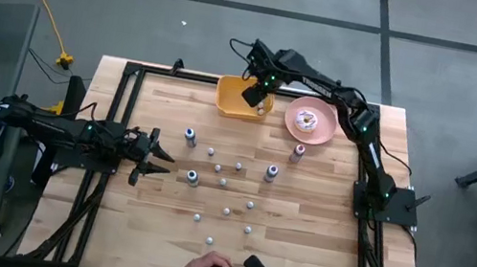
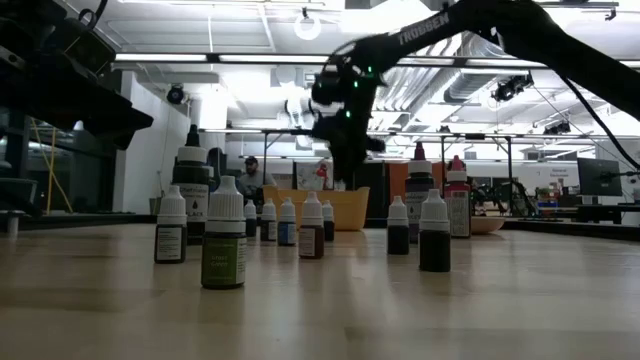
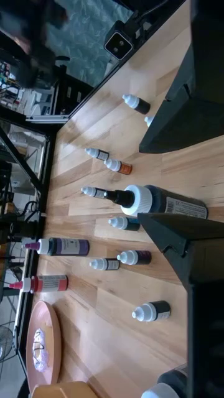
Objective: Pick & Place food coloring
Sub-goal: Put the small black food coloring bottle into the yellow bin
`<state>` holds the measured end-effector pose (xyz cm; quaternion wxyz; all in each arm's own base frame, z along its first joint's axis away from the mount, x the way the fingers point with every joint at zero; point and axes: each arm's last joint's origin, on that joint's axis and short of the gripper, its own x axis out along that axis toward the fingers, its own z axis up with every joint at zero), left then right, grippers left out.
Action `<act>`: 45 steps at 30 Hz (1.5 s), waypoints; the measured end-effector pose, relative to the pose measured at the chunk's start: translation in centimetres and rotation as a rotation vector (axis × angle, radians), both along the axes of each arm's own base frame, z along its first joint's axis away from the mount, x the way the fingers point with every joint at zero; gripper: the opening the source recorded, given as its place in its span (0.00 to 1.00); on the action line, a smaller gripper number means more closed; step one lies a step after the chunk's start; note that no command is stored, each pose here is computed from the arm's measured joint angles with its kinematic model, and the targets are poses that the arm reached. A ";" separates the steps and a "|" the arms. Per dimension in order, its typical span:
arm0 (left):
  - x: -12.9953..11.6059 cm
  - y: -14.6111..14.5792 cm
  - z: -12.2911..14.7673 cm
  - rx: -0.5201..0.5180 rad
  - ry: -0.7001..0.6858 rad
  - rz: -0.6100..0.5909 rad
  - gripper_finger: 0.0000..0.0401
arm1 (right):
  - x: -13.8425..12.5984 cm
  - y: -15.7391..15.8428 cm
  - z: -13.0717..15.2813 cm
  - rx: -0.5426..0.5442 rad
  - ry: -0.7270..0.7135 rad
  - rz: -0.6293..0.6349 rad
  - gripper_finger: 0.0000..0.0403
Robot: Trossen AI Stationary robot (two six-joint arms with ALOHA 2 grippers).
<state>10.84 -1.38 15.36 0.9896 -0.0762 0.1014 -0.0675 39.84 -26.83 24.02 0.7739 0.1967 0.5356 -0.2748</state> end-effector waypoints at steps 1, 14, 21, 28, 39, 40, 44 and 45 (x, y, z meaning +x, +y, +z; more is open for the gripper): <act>0.0 0.0 0.0 0.000 0.000 0.000 0.41 | 0.2 0.2 1.0 -0.006 -0.015 0.028 0.27; 0.0 0.0 0.0 0.000 0.000 0.000 0.41 | 2.9 8.2 6.8 0.079 -0.268 0.609 0.27; 0.0 0.0 0.0 0.000 0.000 0.000 0.41 | 4.3 11.4 5.4 0.063 -0.234 0.786 0.27; 0.0 0.0 0.0 0.000 0.000 0.000 0.41 | 5.5 13.8 0.6 0.088 -0.199 0.854 0.27; 0.0 0.0 0.0 0.000 0.000 0.000 0.41 | 6.7 15.6 -4.4 0.008 -0.256 0.893 0.27; 0.0 0.0 0.0 0.000 0.000 0.000 0.41 | 6.7 15.7 -4.7 0.002 -0.259 0.894 0.27; 0.0 0.0 0.0 0.000 0.000 0.000 0.41 | 7.0 16.1 -5.8 -0.023 -0.304 0.909 0.27; 0.0 0.0 0.0 0.000 0.000 0.000 0.41 | 7.0 16.2 -6.1 -0.022 -0.306 0.912 0.28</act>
